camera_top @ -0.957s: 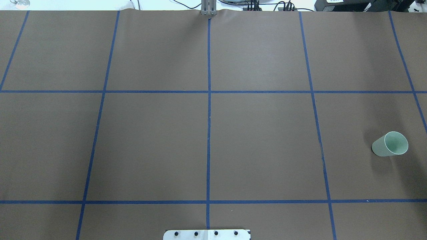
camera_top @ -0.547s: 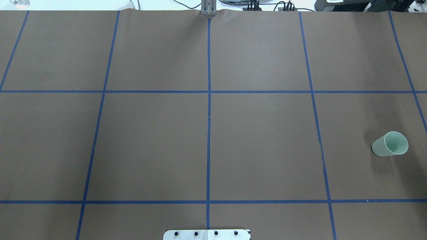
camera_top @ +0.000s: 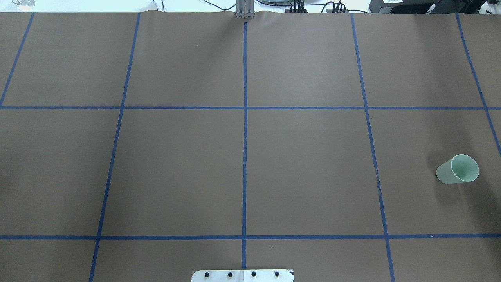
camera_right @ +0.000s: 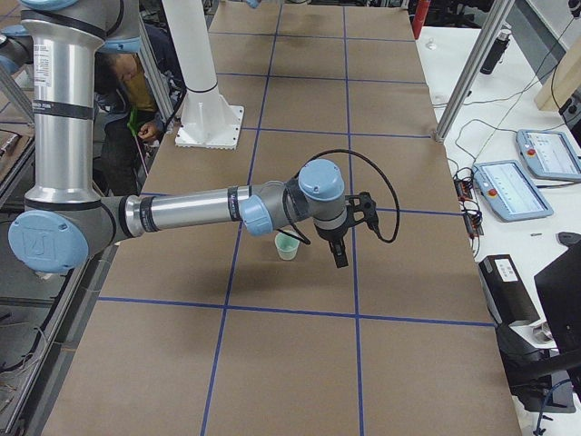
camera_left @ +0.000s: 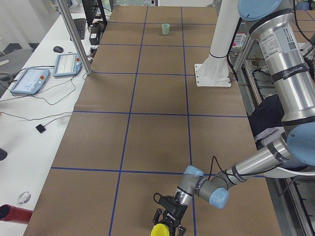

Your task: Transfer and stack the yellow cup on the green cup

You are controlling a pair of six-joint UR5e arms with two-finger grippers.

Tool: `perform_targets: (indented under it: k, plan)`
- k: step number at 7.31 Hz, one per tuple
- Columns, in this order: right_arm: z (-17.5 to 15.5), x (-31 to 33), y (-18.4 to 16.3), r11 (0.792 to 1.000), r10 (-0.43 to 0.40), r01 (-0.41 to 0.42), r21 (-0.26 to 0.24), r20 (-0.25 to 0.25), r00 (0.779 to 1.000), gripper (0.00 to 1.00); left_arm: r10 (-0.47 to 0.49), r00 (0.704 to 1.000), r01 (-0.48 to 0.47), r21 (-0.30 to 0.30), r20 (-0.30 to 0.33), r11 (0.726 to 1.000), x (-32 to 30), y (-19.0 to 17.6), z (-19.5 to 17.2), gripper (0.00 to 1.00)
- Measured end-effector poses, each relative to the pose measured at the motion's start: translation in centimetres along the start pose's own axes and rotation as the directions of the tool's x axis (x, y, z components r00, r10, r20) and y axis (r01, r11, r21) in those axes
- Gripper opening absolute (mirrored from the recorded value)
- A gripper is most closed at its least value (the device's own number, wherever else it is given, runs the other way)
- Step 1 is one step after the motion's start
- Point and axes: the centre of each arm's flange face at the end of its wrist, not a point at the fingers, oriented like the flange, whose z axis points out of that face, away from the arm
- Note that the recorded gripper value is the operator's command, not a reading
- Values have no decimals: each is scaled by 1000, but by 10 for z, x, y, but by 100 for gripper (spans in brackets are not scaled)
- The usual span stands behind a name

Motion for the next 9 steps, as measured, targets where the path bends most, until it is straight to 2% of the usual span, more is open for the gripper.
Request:
perform_targets:
  k: [1, 2, 3, 4, 5, 6, 7, 8, 9]
  plan:
    - [0, 0, 0, 1000, 15, -15, 0, 1, 1000, 100, 53, 993, -42, 96, -106, 995, 37, -55, -4, 6]
    - [0, 0, 0, 1000, 27, -27, 0, 3, 1000, 100, 103, 978, -68, 188, -182, 980, 69, -97, -11, 6]
    - [0, 0, 0, 999, 33, -33, 0, 3, 999, 100, 117, 964, -56, 247, -240, 967, 103, -128, -19, 6]
    - [0, -1, 0, 999, 35, -35, 0, 3, 999, 100, 115, 947, -31, 271, -300, 962, 135, -151, -28, 6]
    - [0, -1, 0, 999, 36, -36, 1, 3, 999, 100, 102, 908, 3, 250, -406, 968, 162, -170, -37, 6]
    - [-1, -1, -1, 999, 40, -40, 1, 4, 999, 100, 82, 831, 31, 194, -550, 981, 178, -194, -46, 0]
    - [-1, -2, -1, 999, 45, -45, 3, 4, 999, 100, 75, 727, 36, 147, -683, 989, 187, -216, -59, 0]
    - [-2, -3, -2, 999, 47, -47, 5, 5, 999, 100, 88, 610, 27, 131, -788, 991, 191, -228, -76, 0]
    - [-3, -4, -2, 999, 48, -48, 7, 6, 999, 100, 112, 502, 20, 141, -857, 990, 196, -235, -93, 0]
